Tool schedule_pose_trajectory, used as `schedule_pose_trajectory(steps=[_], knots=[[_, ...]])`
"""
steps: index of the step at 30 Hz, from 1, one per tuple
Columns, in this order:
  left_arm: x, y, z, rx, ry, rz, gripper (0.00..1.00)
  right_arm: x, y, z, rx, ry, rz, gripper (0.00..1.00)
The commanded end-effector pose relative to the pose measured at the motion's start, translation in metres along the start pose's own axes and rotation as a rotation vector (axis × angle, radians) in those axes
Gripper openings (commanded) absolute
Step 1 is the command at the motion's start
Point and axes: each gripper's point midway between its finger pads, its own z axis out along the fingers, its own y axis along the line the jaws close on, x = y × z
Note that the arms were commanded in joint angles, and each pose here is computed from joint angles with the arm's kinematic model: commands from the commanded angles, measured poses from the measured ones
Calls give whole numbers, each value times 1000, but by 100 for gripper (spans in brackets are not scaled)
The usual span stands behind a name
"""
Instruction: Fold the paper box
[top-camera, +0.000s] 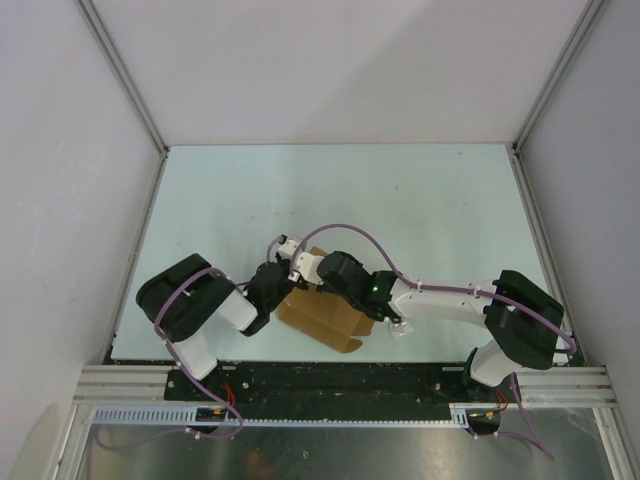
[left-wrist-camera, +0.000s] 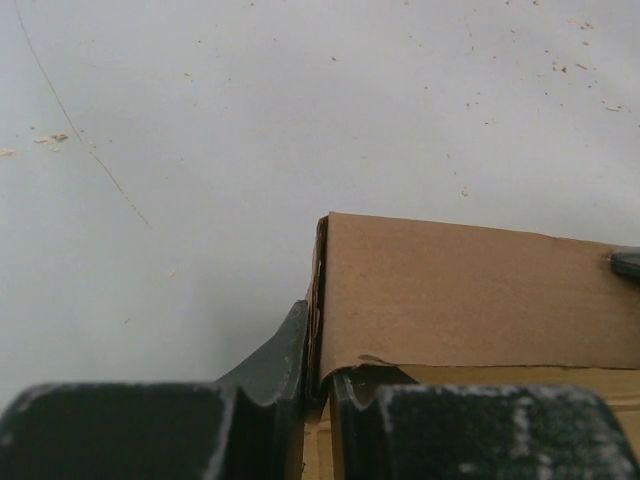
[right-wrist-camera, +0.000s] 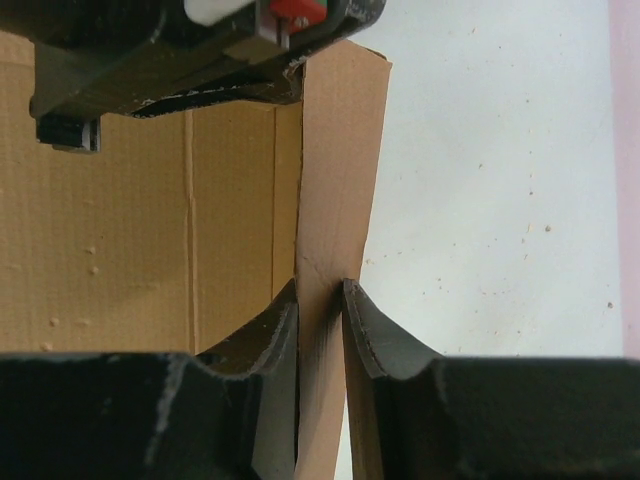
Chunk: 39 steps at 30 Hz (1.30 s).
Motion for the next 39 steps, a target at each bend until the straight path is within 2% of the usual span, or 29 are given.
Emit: schedule_pose_trajectory(steps=[1, 9, 13, 18, 23, 32, 35, 39], knots=[[-23, -6, 1, -22, -78, 21, 9, 4, 62, -3, -250, -20, 25, 24], [-24, -6, 0, -48, -83, 55, 0, 1, 67, -3, -277, -33, 52, 25], [-28, -8, 1, -41, -93, 72, 0, 3, 67, -3, -276, -27, 50, 26], [-30, -9, 1, -36, -99, 75, 4, -6, 65, -9, -287, -61, 64, 34], [-27, -11, 1, -28, -90, 69, 8, -20, 60, -17, -295, -118, 97, 47], [-25, -12, 1, -22, -85, 71, 6, -51, 36, -39, -290, -253, 198, 52], [-24, -10, 0, -28, -83, 69, 8, -65, 25, -49, -296, -318, 251, 53], [-22, -11, -1, -22, -78, 72, 16, -71, 7, -49, -259, -350, 323, 54]])
